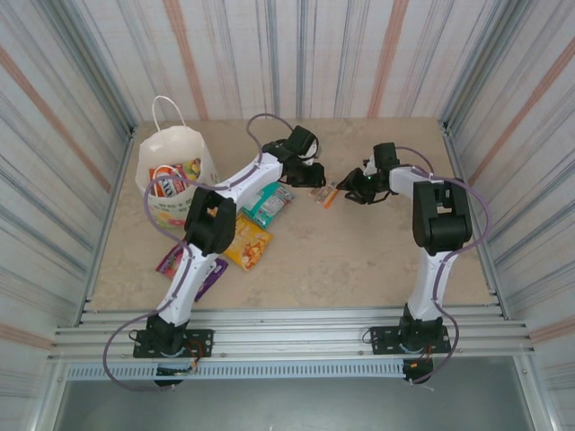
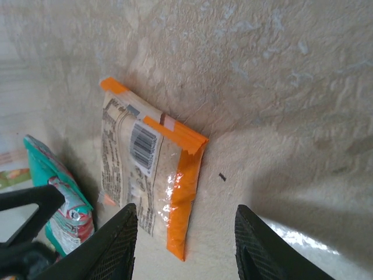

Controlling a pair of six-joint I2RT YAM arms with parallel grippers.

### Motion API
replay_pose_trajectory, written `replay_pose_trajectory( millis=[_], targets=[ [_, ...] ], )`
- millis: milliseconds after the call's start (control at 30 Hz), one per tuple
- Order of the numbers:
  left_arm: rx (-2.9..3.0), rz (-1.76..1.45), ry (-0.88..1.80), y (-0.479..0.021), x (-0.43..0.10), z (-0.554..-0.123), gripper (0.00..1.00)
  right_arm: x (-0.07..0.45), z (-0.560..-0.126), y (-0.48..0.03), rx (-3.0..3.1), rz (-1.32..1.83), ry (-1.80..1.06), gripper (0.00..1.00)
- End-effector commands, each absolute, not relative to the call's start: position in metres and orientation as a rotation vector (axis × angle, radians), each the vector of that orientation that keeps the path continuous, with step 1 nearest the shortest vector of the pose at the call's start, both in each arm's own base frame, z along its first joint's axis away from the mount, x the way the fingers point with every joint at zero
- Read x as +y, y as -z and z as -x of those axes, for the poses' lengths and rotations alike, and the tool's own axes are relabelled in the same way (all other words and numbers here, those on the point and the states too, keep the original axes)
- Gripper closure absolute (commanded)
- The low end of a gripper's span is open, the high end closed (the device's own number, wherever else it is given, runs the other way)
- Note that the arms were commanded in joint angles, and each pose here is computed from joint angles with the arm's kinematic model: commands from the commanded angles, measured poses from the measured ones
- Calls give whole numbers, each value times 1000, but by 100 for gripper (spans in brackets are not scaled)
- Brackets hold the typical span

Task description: Place the snacks into the paper bag

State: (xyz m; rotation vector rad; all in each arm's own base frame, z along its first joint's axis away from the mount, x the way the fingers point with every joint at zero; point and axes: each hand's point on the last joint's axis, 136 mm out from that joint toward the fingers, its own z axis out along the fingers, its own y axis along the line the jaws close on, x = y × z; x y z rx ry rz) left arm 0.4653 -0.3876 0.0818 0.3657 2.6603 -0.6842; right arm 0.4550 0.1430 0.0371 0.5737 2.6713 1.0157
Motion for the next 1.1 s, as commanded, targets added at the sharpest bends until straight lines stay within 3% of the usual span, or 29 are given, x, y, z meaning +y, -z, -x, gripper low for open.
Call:
replay_pose_trajectory(
  millis=[0,433,833,1067],
  targets=[
    [2630,-281,729,-82,-398,-473,44,147,-462,-35,2670,-594,-1057,54],
    [2715,-156,786,-39,-394,-481,50,153,-468,-27,2698,-591,-1071,60],
    [2739,-99,932,-29,-396,-472,59,163,-470,-16,2720,-594,-1120,77],
    [2725,-64,1042,-32,-401,-471,65,172,-471,-10,2727,-590,-1148,82]
  ],
)
